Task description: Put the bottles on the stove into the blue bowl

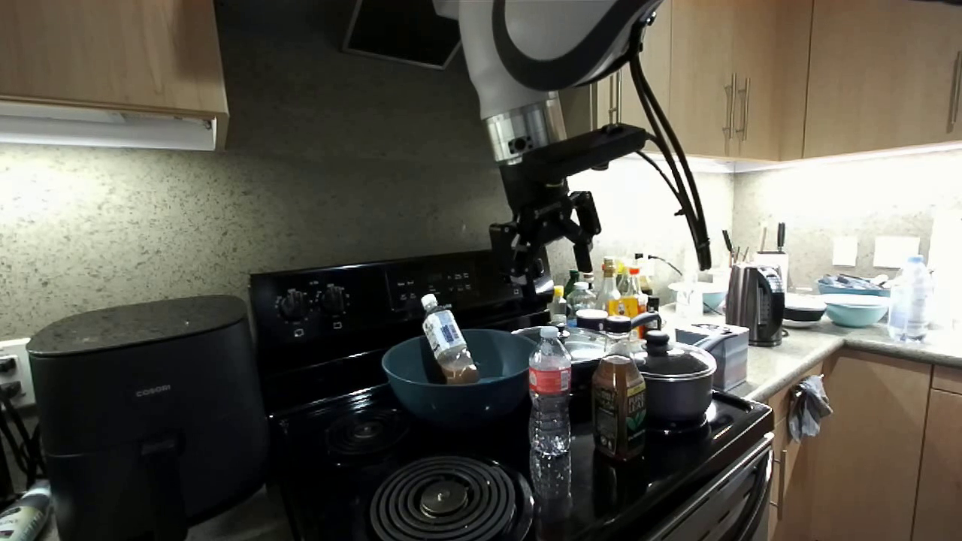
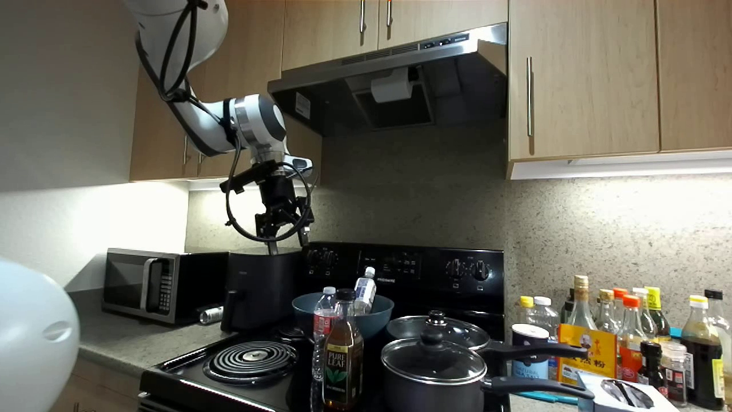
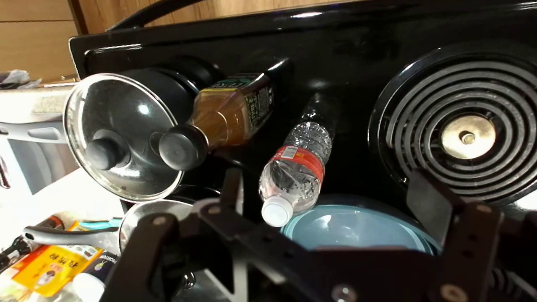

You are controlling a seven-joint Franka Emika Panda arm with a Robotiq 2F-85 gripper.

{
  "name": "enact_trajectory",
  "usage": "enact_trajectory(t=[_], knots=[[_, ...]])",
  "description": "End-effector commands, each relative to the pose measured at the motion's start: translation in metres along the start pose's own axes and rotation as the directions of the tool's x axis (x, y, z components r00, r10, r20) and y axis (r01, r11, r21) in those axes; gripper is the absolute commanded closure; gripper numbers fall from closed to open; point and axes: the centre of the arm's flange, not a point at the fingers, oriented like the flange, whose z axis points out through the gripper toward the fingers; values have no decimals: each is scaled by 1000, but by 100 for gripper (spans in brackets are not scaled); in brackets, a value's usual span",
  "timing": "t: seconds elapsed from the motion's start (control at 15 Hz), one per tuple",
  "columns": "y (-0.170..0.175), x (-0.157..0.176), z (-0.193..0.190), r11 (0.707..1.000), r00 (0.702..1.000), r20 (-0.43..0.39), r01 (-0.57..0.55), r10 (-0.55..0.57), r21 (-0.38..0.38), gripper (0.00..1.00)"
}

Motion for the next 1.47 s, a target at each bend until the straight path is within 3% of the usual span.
enact_trajectory(t=[0.0,0.13,0.2,0.53,0.8,1.0,1.4], knots=[[7,14,20,1000,1000,13,12,-12,-12,0],[11,18,28,998,1000,23,-16,18,-61,0],[7,12,23,1000,1000,25,-12,12,-28,0],[10,16,31,999,999,30,-11,13,-47,0],[13,41,60,997,990,125,67,-71,34,0],[14,62,81,993,980,158,119,-121,19,0],[11,98,112,993,973,196,118,-119,15,0]])
